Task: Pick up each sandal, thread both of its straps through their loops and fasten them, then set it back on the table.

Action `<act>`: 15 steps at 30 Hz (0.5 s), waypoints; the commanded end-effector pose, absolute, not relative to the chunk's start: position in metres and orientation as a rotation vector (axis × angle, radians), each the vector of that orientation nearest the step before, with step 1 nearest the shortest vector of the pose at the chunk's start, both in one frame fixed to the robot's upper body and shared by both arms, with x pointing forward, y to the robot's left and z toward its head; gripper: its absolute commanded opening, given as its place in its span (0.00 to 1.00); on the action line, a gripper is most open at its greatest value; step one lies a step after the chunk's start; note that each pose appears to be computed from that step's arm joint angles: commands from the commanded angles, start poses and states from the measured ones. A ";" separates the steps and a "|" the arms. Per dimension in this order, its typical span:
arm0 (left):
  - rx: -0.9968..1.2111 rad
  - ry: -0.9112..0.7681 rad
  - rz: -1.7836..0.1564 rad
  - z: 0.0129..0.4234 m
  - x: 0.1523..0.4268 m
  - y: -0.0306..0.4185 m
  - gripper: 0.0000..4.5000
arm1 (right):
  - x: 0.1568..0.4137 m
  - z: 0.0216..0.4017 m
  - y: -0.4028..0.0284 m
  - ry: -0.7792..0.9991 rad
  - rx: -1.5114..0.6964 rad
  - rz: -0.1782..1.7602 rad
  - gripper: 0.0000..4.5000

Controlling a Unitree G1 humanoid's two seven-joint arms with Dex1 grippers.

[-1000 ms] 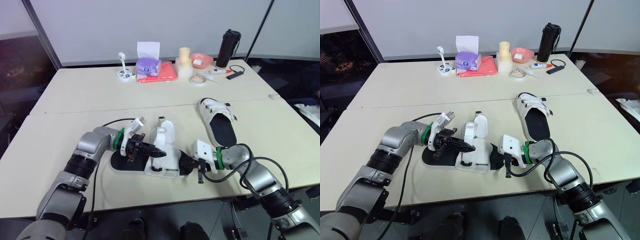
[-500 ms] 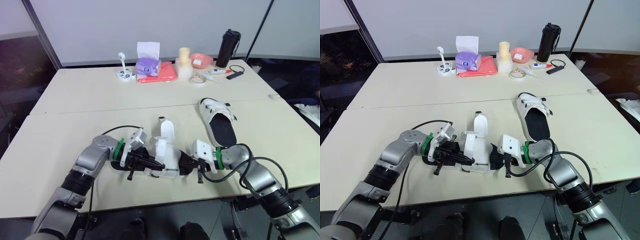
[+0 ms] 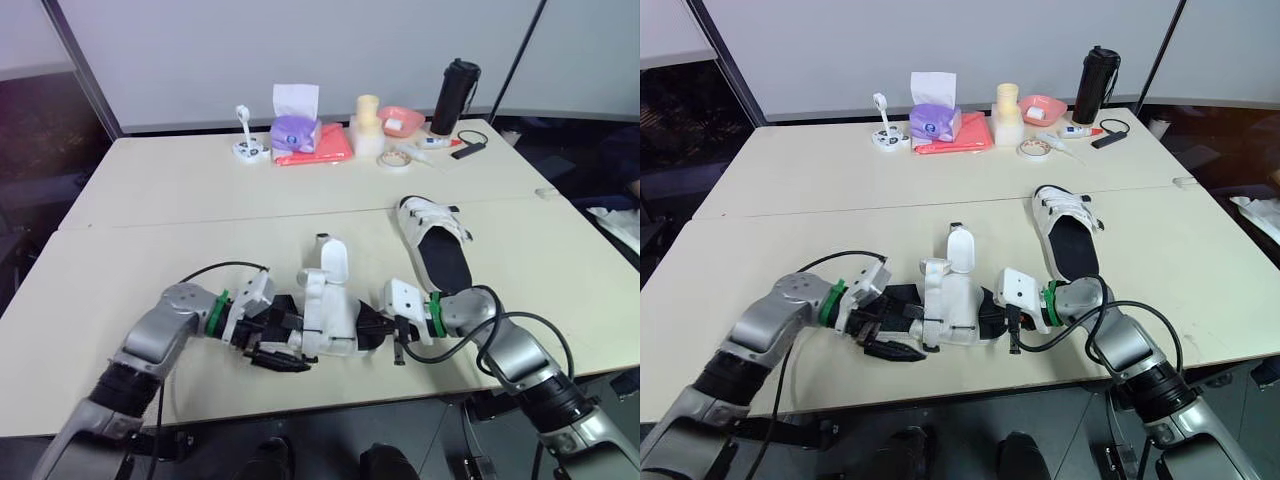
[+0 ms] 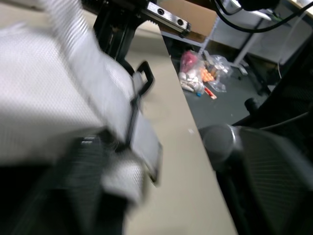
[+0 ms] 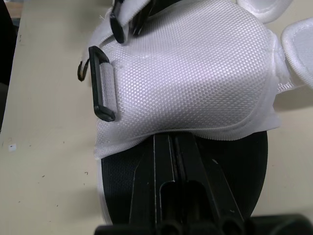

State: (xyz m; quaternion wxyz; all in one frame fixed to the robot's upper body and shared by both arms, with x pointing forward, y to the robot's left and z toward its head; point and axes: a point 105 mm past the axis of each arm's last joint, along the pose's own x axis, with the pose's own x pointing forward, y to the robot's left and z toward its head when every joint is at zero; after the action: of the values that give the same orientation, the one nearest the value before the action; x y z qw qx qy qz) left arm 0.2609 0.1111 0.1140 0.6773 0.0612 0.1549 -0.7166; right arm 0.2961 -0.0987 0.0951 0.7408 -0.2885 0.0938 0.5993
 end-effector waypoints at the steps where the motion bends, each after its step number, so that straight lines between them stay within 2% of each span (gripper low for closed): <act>1: 0.108 0.341 -1.591 0.125 0.248 0.121 0.99 | 0.301 0.080 -0.109 0.286 -0.659 1.272 0.00; 8: 0.003 0.401 -1.592 0.118 0.219 0.121 0.99 | 0.301 0.079 -0.108 0.285 -0.661 1.283 0.00; 15: 0.052 0.389 -1.475 0.091 0.232 0.112 0.99 | 0.300 0.078 -0.105 0.283 -0.662 1.292 0.00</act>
State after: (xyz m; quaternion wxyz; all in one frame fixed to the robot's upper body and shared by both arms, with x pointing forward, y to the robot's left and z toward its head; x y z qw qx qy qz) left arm 0.2285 0.1134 0.0923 0.7137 0.0037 0.1872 -0.6750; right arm 0.2983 -0.0983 0.0949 0.7381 -0.2918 0.0911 0.6014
